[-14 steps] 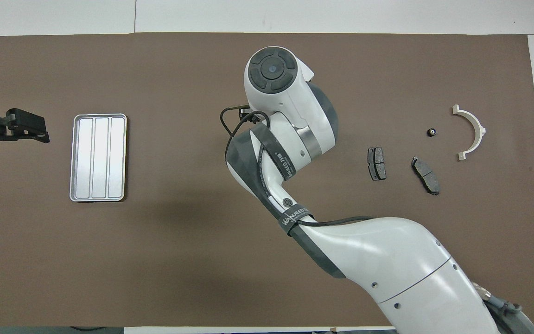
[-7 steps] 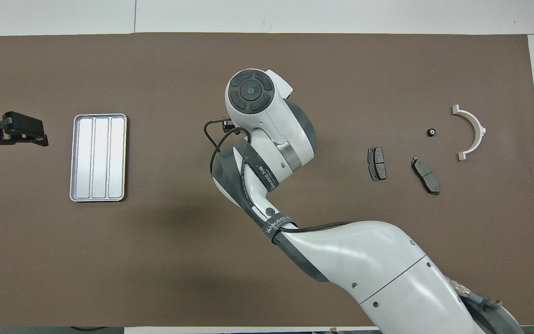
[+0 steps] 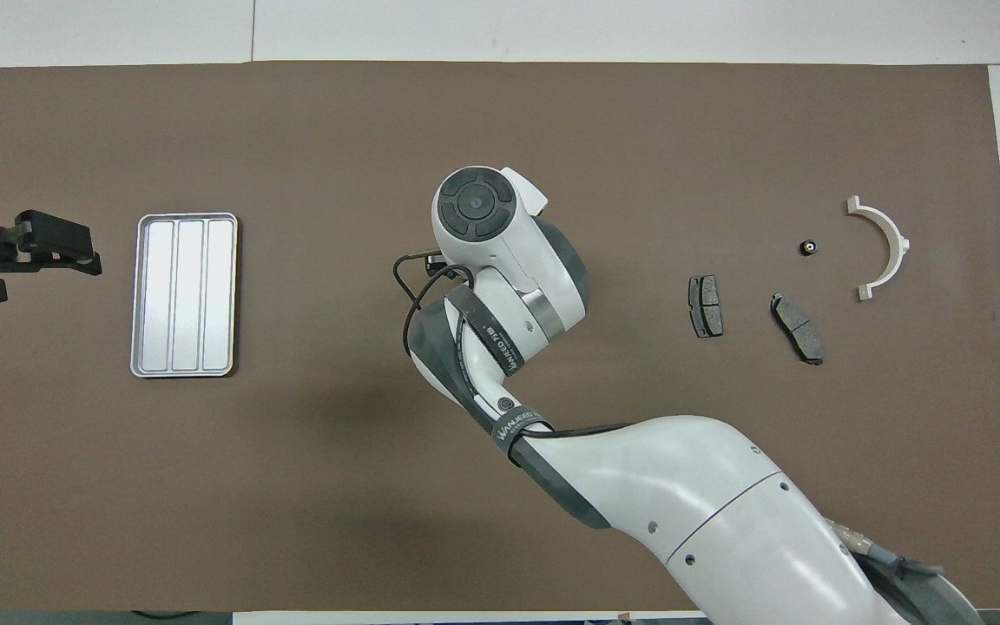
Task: Place bearing gear from tray to pile
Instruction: 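Lower the right gripper and grasp the second bearing at mid-table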
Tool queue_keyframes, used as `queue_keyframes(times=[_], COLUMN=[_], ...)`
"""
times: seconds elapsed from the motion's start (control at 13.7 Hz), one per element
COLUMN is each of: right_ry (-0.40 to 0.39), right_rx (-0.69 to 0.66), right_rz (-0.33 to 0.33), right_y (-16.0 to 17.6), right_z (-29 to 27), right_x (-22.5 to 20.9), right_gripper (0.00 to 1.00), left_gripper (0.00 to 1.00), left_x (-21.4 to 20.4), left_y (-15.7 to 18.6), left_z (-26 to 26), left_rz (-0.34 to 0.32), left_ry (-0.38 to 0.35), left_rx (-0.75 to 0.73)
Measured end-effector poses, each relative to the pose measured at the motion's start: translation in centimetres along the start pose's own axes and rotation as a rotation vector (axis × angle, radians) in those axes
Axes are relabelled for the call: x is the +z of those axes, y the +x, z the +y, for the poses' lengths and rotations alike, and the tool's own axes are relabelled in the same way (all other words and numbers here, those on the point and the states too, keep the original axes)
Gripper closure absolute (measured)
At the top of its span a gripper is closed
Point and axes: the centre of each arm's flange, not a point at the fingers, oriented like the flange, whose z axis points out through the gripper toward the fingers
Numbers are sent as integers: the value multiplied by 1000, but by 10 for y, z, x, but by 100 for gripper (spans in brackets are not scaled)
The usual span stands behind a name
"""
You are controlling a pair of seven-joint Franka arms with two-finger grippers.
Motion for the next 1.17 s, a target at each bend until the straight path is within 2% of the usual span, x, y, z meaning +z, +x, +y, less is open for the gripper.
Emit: queue_keyframes(times=[0.15,0.44,1.17], right_ry=[27,35,57], right_rx=[16,15,28], right_rz=[-25,-35,-21], right_y=[-6,-12,-12], right_z=[-2,-4,-1], right_x=[-1,-1,5], right_gripper=[10,10,10], left_gripper=[0,0,0], left_x=[0,0,0], left_y=[0,-1,-1], left_z=[1,2,2], left_rz=[0,-1,-1], left_ry=[-1,-1,-1], left_rx=[1,5,5])
